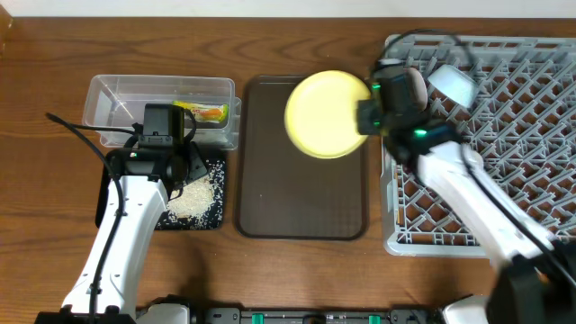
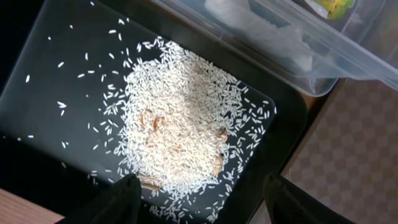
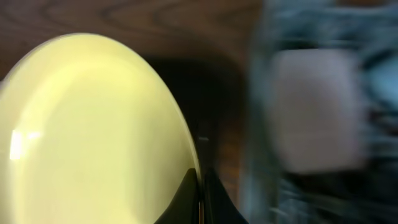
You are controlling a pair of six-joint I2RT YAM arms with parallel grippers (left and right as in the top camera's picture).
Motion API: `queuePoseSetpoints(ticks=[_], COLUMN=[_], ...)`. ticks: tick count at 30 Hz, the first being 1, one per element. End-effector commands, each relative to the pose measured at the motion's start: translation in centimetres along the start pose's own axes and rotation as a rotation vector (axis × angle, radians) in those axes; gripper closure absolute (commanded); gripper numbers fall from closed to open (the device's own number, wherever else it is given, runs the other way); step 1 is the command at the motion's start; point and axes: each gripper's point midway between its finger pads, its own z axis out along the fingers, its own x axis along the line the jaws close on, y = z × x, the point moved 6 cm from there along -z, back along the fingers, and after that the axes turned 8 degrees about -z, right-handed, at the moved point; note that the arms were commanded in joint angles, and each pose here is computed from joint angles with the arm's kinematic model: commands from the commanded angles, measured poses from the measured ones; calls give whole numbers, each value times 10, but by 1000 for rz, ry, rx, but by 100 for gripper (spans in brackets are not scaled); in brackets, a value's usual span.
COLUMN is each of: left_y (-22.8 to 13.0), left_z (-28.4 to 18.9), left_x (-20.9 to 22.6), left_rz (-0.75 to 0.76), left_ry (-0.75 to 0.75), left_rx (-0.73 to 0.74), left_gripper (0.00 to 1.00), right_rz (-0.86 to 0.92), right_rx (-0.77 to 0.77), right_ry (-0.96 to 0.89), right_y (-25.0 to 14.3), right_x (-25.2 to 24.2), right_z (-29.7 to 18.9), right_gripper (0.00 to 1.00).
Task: Sort waste into correct bins and load items into the dishwasher rack
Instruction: 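Lift the yellow plate and lower it upright into the rack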
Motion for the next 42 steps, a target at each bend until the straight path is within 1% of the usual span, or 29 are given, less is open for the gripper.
queuePoseSetpoints(ticks=[1, 7, 10, 12, 15, 18, 24, 27, 31, 36, 37, 39, 40, 42], left_y=[0, 0, 0, 0, 0, 0, 0, 0, 0, 0, 0, 0, 0, 0], left_z=[0, 0, 0, 0, 0, 0, 0, 0, 0, 0, 0, 0, 0, 0], left_x=[2, 2, 2, 2, 2, 2, 2, 2, 2, 2, 2, 2, 2, 2], left_rz=[-9, -9, -9, -9, -9, -9, -9, -9, -10, -9, -9, -9, -9, -9], left_ry=[6, 6, 6, 6, 6, 6, 6, 6, 4, 5, 4, 4, 4, 4], left_rx=[-2, -3, -3, -3, -3, -3, -2, -2, -5, -5, -5, -5, -5, -4], left_gripper=[34, 34, 34, 34, 34, 34, 34, 34, 34, 34, 34, 34, 34, 34], right_rz=[-78, -189, -255, -316, -409, -431, -477, -466, -466, -383, -363, -333, -327, -318], right_rx=[-30, -26, -28, -8, 60, 109, 214, 239, 239, 204, 190, 163, 153, 139], right_ry=[-125, -374, -466, -525, -627, -710, -721, -705, -615, -468, -431, -355, -319, -280], right_y=[8, 11, 14, 15, 12, 9, -5, -12, -16, -22, -22, -21, -21, -20], right_x=[-36, -96, -113, -122, -135, -144, -147, -146, -138, -124, -120, -112, -108, -103], right_z=[-27, -71, -88, -96, -103, -107, -106, -105, -97, -88, -86, -83, -81, -80], right_gripper=[99, 99, 99, 99, 99, 99, 99, 99, 99, 98, 92, 70, 66, 64])
